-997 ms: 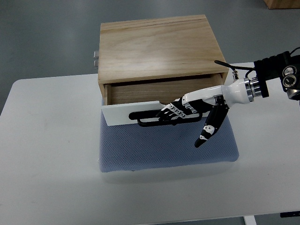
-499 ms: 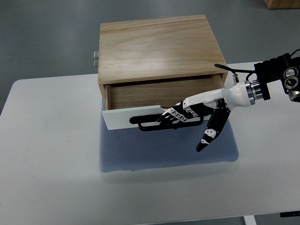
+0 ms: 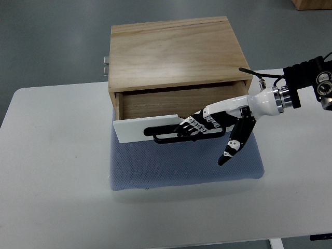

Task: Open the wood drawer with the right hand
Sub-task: 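Pull the upper drawer toward the robot with the right hand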

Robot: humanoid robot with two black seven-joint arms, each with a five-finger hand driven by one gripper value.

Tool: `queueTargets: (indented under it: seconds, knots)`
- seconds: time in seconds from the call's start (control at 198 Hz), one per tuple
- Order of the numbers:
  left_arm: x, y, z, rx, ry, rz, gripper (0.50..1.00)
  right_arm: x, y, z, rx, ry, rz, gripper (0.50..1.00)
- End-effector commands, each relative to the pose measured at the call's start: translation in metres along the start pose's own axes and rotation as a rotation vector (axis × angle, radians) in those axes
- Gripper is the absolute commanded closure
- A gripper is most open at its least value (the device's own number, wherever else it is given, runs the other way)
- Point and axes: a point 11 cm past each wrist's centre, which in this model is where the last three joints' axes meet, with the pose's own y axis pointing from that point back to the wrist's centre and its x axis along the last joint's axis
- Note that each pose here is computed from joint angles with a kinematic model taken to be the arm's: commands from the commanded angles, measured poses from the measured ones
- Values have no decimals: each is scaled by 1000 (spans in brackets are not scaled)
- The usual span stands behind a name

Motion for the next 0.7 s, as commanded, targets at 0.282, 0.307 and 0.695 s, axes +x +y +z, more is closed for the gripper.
queueTargets:
  seconds: [0.282,0.307,0.695]
  knots:
    - [0,0,0,0,0,0,500,2,-1,-6,17,10,6,556]
    - [0,0,0,0,0,1,500,3,0,-5,15,10,9,556]
    - [0,0,0,0,0,0,500,7,4,-9,15,21,26,556]
